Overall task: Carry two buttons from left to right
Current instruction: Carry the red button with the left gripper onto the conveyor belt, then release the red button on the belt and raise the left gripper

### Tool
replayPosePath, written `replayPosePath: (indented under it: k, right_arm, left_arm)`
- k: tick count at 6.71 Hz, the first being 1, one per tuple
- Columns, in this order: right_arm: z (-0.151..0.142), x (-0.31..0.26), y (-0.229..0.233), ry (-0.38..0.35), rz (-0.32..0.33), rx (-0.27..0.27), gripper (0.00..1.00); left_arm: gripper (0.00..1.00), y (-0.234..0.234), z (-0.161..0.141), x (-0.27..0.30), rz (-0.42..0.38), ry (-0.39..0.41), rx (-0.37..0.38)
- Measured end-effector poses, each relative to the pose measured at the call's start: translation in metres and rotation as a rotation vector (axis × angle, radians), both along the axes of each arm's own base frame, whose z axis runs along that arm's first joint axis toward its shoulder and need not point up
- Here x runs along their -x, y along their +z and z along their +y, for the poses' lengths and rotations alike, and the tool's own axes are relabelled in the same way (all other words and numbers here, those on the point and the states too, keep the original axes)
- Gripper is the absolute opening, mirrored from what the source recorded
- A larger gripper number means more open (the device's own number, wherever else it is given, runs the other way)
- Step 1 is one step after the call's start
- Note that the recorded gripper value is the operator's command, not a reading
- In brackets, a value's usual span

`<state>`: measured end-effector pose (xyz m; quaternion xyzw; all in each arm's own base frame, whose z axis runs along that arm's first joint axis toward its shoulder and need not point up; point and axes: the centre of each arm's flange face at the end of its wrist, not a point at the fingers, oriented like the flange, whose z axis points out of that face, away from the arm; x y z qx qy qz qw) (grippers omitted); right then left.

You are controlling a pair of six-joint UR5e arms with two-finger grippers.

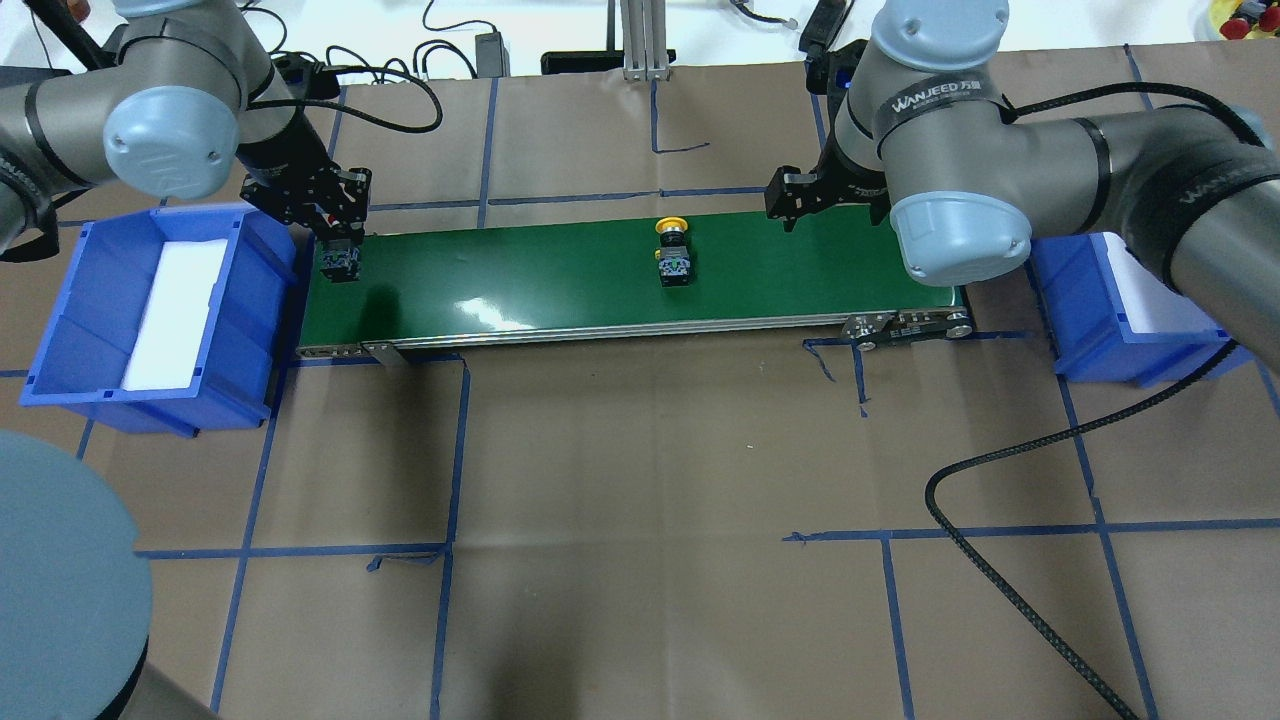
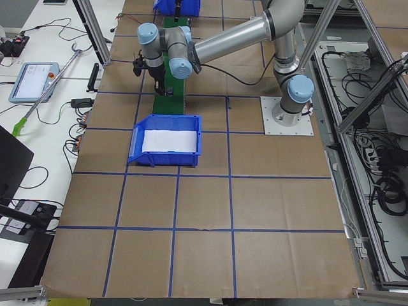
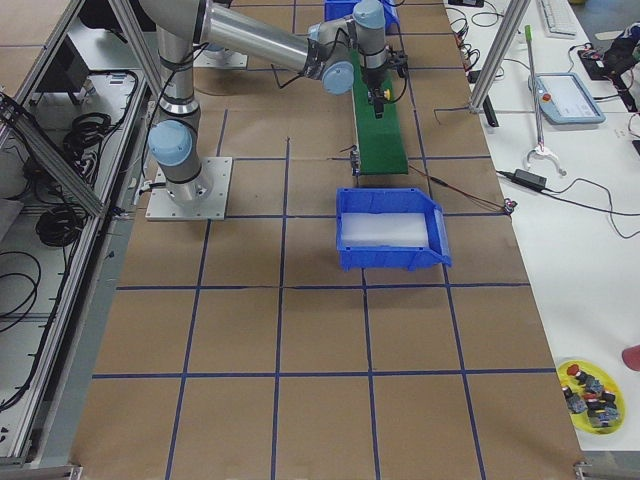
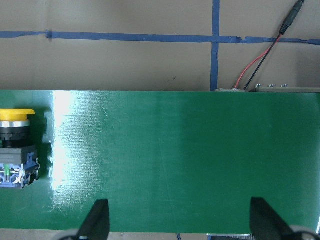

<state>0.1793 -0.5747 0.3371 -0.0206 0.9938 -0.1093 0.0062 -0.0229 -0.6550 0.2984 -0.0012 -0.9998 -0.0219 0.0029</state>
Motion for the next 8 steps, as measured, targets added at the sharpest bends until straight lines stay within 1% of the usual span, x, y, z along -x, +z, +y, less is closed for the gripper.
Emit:
replayPosePath:
  k: [2, 3, 4, 5, 7, 8]
  right_arm:
    - [0.001, 0.001, 0.002, -0.001, 0.002, 0.004, 1.0]
    - [0.001, 0.001, 0.003, -0.002, 0.002, 0.004, 1.0]
    - [0.001, 0.001, 0.002, -0.001, 0.002, 0.003, 1.0]
    - [0.001, 0.0, 0.002, 0.0, 0.002, 0.002, 1.0]
    - [0.001, 0.0, 0.001, 0.0, 0.002, 0.0, 1.0]
    - [0.001, 0.0, 0.0, 0.0, 0.002, -0.002, 1.0]
  left_arm:
    - [0.0, -0.022, -0.005, 0.009, 0.002, 0.001, -0.02]
    - [0.31, -0.024, -0.006, 0.017, 0.002, -0.01, -0.021]
    - [0.92, -0.024, -0.006, 0.02, 0.001, -0.017, -0.018]
    - [1.0, -0.024, -0.006, 0.02, 0.001, -0.019, -0.016]
    - [1.0, -0.016, -0.006, 0.017, -0.003, -0.014, -0.005]
    - [1.0, -0.002, -0.008, 0.015, -0.007, -0.011, 0.01]
